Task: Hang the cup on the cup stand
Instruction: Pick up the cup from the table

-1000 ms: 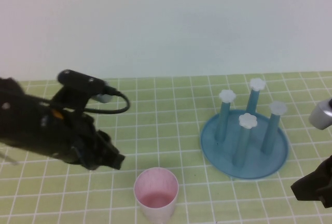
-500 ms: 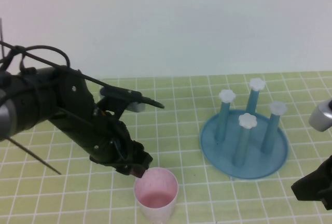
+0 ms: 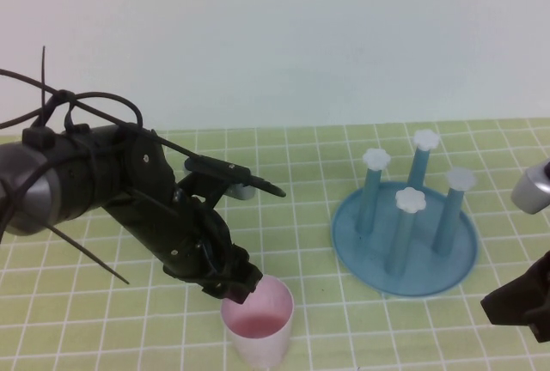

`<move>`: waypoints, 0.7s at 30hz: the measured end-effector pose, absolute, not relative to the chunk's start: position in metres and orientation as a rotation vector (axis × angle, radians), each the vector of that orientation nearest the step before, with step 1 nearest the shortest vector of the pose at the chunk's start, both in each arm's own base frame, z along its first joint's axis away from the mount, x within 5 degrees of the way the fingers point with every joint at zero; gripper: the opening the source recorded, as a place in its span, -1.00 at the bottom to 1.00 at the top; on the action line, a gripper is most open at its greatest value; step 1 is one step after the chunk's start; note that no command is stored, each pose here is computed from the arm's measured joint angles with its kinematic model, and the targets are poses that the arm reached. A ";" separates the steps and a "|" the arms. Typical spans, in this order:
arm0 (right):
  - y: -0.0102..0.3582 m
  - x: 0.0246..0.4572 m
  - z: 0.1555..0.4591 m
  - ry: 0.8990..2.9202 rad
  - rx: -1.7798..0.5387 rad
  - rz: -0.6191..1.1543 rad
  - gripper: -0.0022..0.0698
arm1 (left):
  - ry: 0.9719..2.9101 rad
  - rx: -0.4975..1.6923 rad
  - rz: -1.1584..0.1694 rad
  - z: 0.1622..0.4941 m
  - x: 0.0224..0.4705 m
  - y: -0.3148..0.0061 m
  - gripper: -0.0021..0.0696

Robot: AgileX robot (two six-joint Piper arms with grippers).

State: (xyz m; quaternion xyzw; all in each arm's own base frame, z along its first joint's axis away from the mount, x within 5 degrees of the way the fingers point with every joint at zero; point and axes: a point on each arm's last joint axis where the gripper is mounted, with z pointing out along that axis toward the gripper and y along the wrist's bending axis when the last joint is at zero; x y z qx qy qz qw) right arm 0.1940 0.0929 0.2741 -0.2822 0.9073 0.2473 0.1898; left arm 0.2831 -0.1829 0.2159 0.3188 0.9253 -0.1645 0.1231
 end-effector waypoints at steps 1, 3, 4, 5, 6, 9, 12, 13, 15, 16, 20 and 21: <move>0.093 0.194 0.274 2.549 -0.792 0.694 -0.95 | 2.699 0.928 -0.478 0.215 0.284 -0.183 -0.04; 0.093 0.194 0.274 2.545 -0.796 0.691 -0.95 | 2.690 0.919 -0.478 0.213 0.286 -0.184 -0.08; 0.093 0.194 0.274 2.545 -0.795 0.691 -0.95 | 2.689 0.915 -0.479 0.213 0.286 -0.184 -0.10; 0.093 0.194 0.274 2.545 -0.795 0.691 -0.95 | 2.689 0.912 -0.480 0.212 0.286 -0.184 -0.14; 0.093 0.195 0.274 2.543 -0.797 0.689 -0.95 | 2.688 0.911 -0.480 0.212 0.287 -0.184 -0.18; 0.093 0.195 0.274 2.542 -0.796 0.689 -0.95 | 2.688 0.911 -0.480 0.212 0.287 -0.184 -0.46; 0.093 0.195 0.274 2.542 -0.796 0.689 -0.95 | 2.697 0.933 -0.480 0.212 0.285 -0.184 -0.79; 0.093 0.195 0.274 2.542 -0.796 0.689 -0.95 | 2.703 0.934 -0.488 0.212 0.284 -0.184 -0.83; 0.093 0.195 0.274 2.533 -0.816 0.684 -0.95 | 2.711 0.946 -0.511 0.212 0.283 -0.185 -0.89; 0.093 0.195 0.274 2.521 -0.841 0.678 -0.95 | 2.714 0.946 -0.523 0.212 0.282 -0.185 -0.90; 0.096 0.194 0.276 2.429 -0.984 0.664 -0.95 | 2.696 0.974 -0.624 0.221 0.281 -0.192 -0.91; 0.098 0.194 0.276 2.396 -1.023 0.669 -0.95 | 2.680 0.986 -0.663 0.226 0.281 -0.195 -0.91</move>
